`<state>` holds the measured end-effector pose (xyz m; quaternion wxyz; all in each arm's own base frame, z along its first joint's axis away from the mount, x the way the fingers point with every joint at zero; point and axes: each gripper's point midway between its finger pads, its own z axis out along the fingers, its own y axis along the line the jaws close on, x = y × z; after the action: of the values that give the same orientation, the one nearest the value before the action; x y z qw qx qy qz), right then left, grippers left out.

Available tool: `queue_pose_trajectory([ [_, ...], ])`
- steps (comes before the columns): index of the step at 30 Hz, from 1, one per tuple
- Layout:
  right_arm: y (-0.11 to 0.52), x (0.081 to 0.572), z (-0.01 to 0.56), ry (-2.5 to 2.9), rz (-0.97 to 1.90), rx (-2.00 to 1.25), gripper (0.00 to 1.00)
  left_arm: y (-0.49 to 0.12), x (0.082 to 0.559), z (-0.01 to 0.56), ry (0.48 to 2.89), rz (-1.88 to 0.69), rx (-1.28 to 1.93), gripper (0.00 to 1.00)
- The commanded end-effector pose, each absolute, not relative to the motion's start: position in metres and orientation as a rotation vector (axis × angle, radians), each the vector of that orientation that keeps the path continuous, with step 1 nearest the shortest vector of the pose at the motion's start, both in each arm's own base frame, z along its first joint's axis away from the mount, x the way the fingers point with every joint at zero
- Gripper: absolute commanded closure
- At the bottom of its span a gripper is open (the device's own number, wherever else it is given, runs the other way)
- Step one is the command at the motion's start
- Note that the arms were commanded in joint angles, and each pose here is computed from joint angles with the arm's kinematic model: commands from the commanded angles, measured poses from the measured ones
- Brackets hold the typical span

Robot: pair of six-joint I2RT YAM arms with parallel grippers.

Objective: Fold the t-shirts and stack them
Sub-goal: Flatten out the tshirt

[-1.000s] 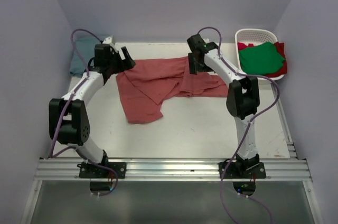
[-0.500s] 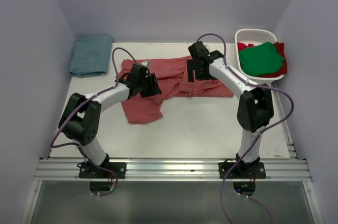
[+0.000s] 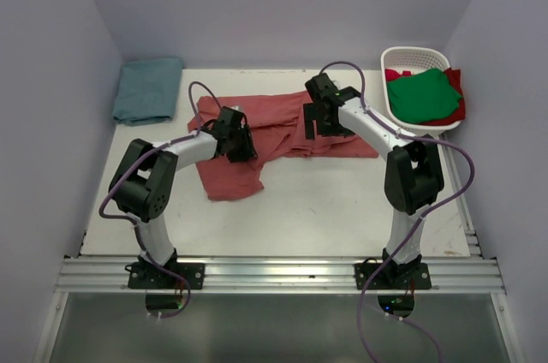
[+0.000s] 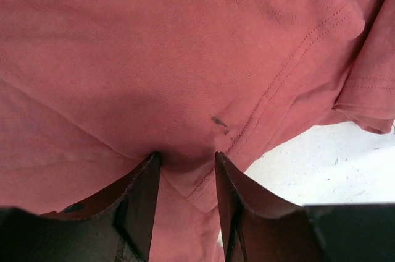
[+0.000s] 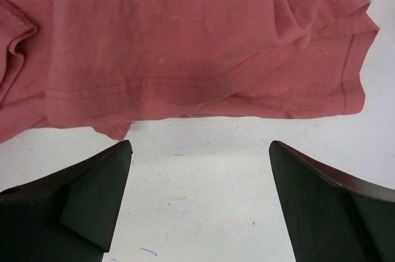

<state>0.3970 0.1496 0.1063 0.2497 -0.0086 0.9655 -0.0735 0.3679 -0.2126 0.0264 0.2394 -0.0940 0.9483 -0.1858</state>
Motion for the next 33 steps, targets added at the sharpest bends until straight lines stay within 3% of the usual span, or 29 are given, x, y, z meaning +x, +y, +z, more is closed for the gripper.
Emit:
queue_pose_trajectory([
  [1,0.152,0.400,0.126,2.570,-0.157,0.007,0.04,-0.221,0.379,0.036,2.562,-0.523,-0.263,0.57],
  [6,0.150,0.397,0.121,2.579,-0.166,0.015,0.10,-0.229,0.376,0.035,2.575,-0.545,-0.232,0.73],
  [7,0.150,0.398,0.121,2.576,-0.164,0.015,0.12,-0.229,0.375,0.036,2.575,-0.545,-0.228,0.85],
  [10,0.150,0.396,0.120,2.578,-0.168,0.011,0.20,-0.227,0.372,0.040,2.571,-0.533,-0.223,1.00],
  [15,0.152,0.393,0.115,2.592,-0.147,-0.002,0.30,-0.218,0.370,0.072,2.520,-0.473,-0.201,1.00],
  [25,0.234,0.413,0.111,2.601,0.244,-0.176,0.21,-0.198,0.356,0.187,2.308,-0.465,-0.169,1.00],
  [33,0.277,0.447,0.093,2.641,0.233,-0.204,0.27,-0.182,0.342,0.212,2.261,-0.434,-0.187,1.00],
])
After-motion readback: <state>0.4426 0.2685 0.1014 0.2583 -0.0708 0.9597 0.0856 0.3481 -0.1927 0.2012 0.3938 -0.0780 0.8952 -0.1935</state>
